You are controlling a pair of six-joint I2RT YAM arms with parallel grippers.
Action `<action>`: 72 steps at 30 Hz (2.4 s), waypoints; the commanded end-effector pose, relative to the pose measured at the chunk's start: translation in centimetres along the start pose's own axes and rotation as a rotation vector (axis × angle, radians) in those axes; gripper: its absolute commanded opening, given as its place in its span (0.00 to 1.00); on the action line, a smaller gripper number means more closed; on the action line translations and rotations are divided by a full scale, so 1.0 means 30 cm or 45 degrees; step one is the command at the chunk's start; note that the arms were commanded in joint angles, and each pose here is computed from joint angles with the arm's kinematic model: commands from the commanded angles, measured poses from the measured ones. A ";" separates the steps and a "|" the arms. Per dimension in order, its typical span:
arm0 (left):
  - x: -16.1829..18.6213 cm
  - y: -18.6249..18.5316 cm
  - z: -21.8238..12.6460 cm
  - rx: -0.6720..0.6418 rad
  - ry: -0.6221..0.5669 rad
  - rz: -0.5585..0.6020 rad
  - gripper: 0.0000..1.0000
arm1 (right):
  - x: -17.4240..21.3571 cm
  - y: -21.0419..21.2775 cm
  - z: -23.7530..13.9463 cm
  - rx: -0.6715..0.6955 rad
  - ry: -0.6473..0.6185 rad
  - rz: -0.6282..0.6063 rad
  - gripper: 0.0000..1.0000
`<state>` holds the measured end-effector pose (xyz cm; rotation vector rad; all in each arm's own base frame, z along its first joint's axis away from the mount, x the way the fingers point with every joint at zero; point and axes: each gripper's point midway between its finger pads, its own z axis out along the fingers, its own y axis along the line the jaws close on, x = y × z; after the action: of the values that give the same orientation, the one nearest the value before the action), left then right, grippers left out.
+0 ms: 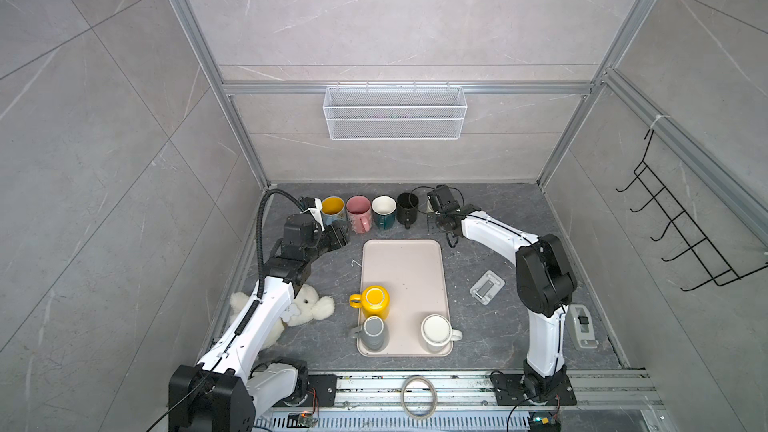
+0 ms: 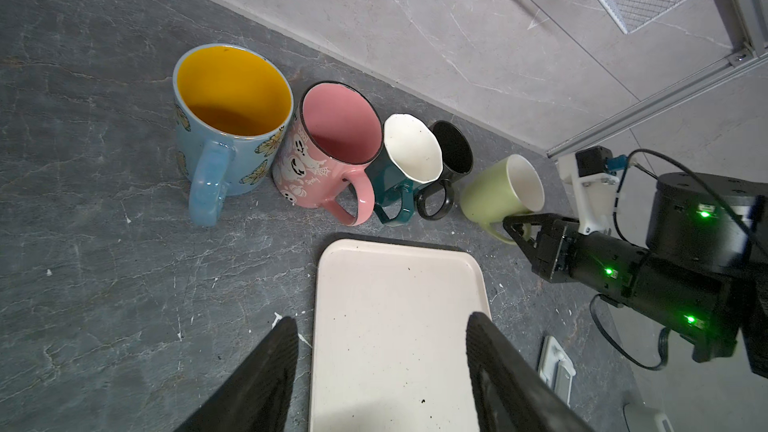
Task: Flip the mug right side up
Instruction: 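Lower the light green mug upright beside the black mug with the right gripper, then open the right gripper off the mug while the left moves toward the yellow mug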
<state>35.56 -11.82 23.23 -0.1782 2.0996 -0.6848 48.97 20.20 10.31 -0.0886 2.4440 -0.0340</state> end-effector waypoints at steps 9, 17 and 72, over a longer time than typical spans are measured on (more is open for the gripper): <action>-0.021 -0.025 -0.022 0.053 -0.047 0.002 0.67 | -0.167 0.058 0.031 -0.033 -0.171 0.058 0.00; -0.022 -0.024 -0.032 0.049 -0.054 0.005 0.67 | -0.153 0.058 0.067 -0.011 -0.147 0.057 0.00; 0.166 0.028 -0.115 -0.027 0.122 -1.103 0.66 | 0.049 -0.024 -0.485 -0.159 -0.237 0.270 0.74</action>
<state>30.57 -11.15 21.35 -0.8606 2.1383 -1.0136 39.82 20.23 20.02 0.0532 2.2540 0.2152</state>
